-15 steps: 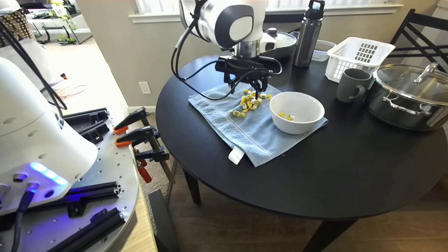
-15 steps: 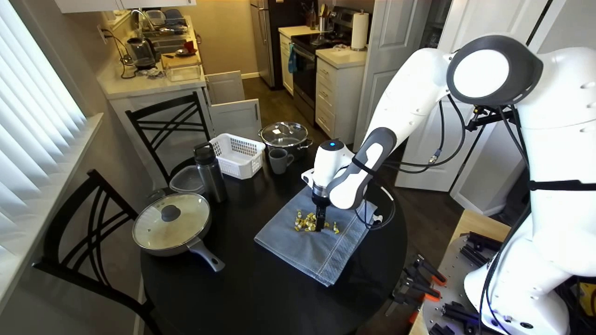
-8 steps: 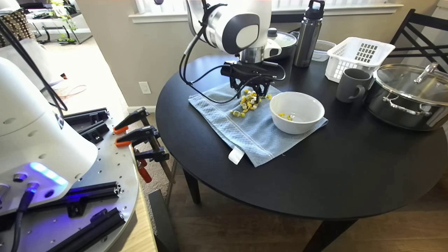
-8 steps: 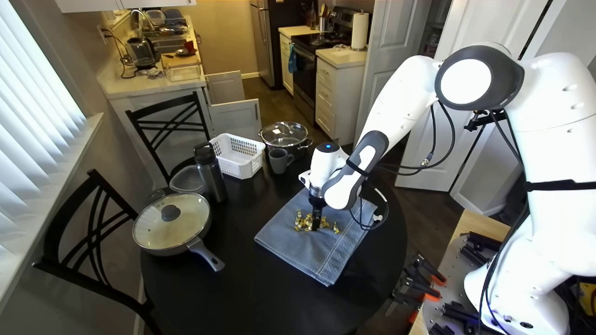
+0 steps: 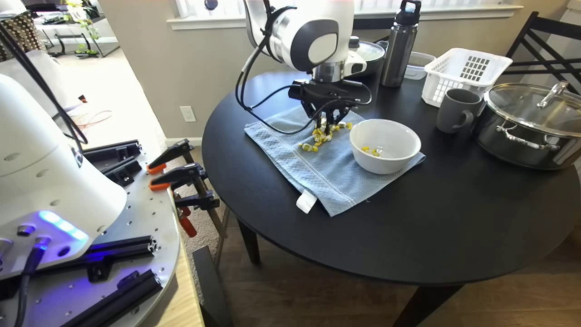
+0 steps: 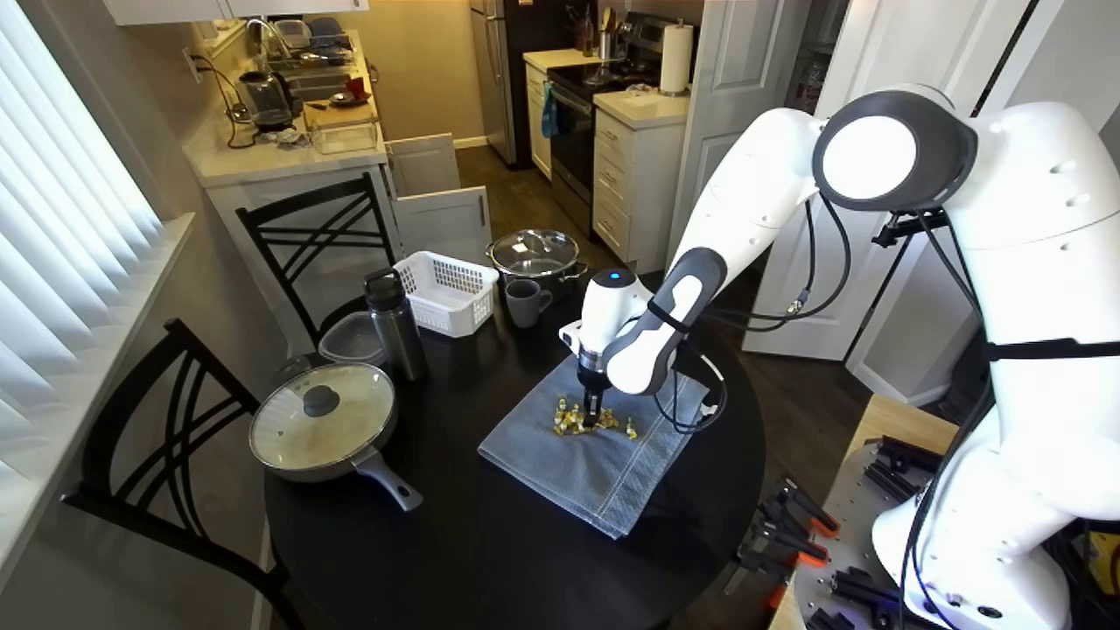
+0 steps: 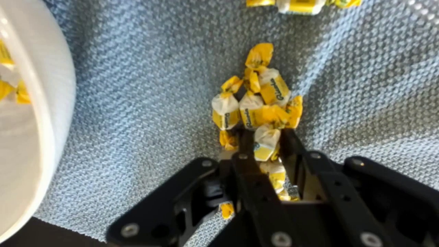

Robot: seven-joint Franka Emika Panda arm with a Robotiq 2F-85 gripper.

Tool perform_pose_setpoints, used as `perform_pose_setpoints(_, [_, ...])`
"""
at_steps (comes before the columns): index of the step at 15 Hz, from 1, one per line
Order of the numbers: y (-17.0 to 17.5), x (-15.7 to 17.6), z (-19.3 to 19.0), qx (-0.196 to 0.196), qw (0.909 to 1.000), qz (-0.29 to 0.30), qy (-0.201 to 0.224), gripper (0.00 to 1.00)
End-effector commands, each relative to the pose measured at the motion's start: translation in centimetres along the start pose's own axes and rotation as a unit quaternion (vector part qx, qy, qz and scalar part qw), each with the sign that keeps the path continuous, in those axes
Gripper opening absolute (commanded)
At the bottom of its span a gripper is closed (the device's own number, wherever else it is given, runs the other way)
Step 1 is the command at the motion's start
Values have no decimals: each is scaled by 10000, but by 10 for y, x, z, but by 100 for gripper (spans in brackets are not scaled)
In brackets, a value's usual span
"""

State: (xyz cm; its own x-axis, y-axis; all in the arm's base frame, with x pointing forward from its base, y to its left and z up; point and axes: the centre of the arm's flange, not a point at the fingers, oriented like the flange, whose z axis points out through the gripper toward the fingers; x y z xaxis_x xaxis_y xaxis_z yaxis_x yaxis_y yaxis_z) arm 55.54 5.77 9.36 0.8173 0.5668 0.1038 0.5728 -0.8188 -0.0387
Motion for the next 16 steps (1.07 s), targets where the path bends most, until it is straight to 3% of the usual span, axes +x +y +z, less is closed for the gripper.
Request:
perform_pose_setpoints(1, [-2,1,-1,28,9999,24,95,0])
perform_pose_setpoints(3, [-1,3,-10,-41,9999,7,155,4])
perform_pose_setpoints(10, [9,15,-61,-385,9982,-24,457,4])
perform_pose_setpoints(16, [44,-5,-104,-937,9941,266,480,4])
